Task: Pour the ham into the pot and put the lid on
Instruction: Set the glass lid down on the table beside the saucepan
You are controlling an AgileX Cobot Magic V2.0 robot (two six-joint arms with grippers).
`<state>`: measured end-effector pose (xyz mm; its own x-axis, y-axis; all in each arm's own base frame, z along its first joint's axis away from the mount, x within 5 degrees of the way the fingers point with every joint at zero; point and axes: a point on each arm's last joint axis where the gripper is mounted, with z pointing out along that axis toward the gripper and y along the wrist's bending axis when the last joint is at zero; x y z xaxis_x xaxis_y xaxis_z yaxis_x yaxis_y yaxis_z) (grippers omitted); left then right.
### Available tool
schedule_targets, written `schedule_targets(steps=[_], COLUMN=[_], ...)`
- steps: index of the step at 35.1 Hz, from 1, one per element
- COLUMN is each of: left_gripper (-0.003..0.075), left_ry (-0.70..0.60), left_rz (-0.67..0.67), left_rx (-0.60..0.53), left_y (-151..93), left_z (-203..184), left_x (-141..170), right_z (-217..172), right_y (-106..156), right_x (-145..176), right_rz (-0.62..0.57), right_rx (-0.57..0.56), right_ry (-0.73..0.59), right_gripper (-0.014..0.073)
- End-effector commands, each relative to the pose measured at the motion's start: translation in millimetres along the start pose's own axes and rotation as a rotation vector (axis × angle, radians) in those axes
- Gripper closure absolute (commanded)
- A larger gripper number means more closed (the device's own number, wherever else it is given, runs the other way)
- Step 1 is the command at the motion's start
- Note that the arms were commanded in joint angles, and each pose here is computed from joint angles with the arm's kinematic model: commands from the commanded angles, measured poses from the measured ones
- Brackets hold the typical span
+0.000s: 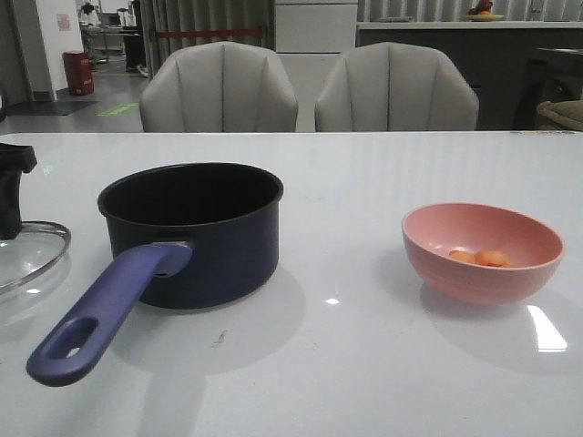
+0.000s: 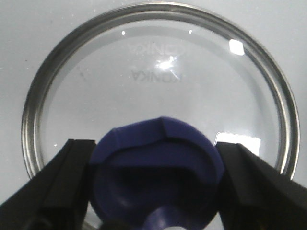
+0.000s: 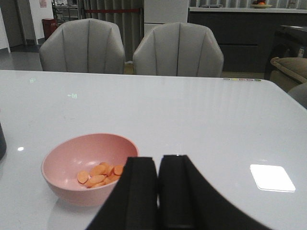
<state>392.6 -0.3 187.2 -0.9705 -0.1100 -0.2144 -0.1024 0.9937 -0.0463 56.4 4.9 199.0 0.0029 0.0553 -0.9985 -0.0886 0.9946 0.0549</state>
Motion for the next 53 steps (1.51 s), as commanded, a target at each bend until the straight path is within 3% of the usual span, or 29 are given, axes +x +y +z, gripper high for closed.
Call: schedule_targets(steps=[1,6,13,22,33,42,53], left_gripper=[0.0201,0.0114,0.0115,0.0115,0.0115,0.0115,0.0115], left_ry=[-0.088,-0.070,-0.083,-0.152,-0.346,-0.416,-0.666], left_rz=[0.002,0.015,0.054,0.157,0.249,0.254,0.194], left_rx=[0.024,0.022,0.023,0.040,0.093,0.109,0.208], left_y=[-4,-4,-6,-26,-51,-42,-27], left_z=[-22,-22,-29,-66,-116,-149,-184], left_x=[-8,-7,-11,0,53,94,158], right_z=[-2,-2,-2,-2,-2,-2,-2], right_y=[1,1,1,1,1,1,1], right_x=[-9,-9,-9,-9,-9,-9,-9], right_rz=[-0.010,-0.010,-0.010,-0.010,-0.010,-0.010,-0.010], right_rx=[-0.005,-0.005,-0.005,-0.005,-0.005,-0.005,-0.005], right_ry=[-0.096,-0.096,-0.096,-0.096,-0.096,-0.096,-0.096], right_gripper=[0.0435,0.0435,0.0435,0.0435,0.0435,0.0435,0.0435])
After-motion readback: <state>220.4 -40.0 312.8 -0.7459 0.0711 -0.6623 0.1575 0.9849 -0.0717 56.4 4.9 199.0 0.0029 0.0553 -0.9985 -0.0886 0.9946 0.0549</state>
